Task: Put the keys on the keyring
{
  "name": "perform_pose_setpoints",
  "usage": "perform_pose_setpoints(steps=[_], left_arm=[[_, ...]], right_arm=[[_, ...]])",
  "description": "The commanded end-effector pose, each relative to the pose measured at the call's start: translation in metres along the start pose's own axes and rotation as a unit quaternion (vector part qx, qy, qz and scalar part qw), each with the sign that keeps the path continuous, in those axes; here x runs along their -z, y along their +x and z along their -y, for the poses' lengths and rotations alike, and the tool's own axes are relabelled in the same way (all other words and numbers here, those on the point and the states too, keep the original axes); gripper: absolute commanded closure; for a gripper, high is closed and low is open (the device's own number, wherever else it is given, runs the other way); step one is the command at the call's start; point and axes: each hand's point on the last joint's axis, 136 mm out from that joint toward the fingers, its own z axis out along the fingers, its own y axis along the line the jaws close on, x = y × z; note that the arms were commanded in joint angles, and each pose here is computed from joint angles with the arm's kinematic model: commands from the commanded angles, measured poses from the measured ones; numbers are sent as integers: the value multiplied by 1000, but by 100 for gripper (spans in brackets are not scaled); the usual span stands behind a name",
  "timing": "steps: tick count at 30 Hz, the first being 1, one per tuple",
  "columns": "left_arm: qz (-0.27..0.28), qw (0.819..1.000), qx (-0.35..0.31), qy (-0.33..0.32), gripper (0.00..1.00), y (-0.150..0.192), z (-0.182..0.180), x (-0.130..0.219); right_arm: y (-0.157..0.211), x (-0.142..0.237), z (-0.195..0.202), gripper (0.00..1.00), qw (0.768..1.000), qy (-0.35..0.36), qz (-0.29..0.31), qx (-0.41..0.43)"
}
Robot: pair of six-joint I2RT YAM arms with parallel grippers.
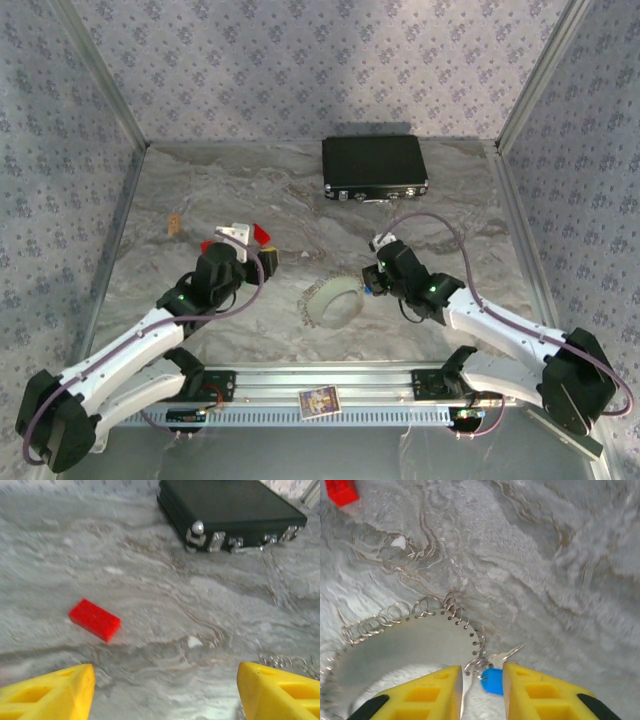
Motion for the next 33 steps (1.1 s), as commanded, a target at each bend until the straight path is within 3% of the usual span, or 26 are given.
perform_pose_setpoints(steps=[1, 6, 13, 19, 27, 33], left_arm=[[-64, 996, 61, 32, 27, 20, 14, -6], [-127, 985, 102, 48, 30, 49, 27, -17], [-181, 979, 96, 24, 31, 87, 33, -11], [-136, 982, 122, -48, 28, 83, -2, 2], [-91, 981, 153, -72, 27, 73, -21, 11], [-77, 982, 159, -62, 27, 71, -22, 11]], right_arm=[[17, -4, -3, 71, 988, -1, -51, -148], [39, -19, -14, 68, 983, 5, -121, -135], [61, -27, -72, 67, 979, -45, -196, -42], [85, -30, -112, 66, 970, -62, -235, -25], [98, -33, -118, 66, 960, -1, -222, -169], [104, -36, -130, 65, 950, -10, -218, -225]])
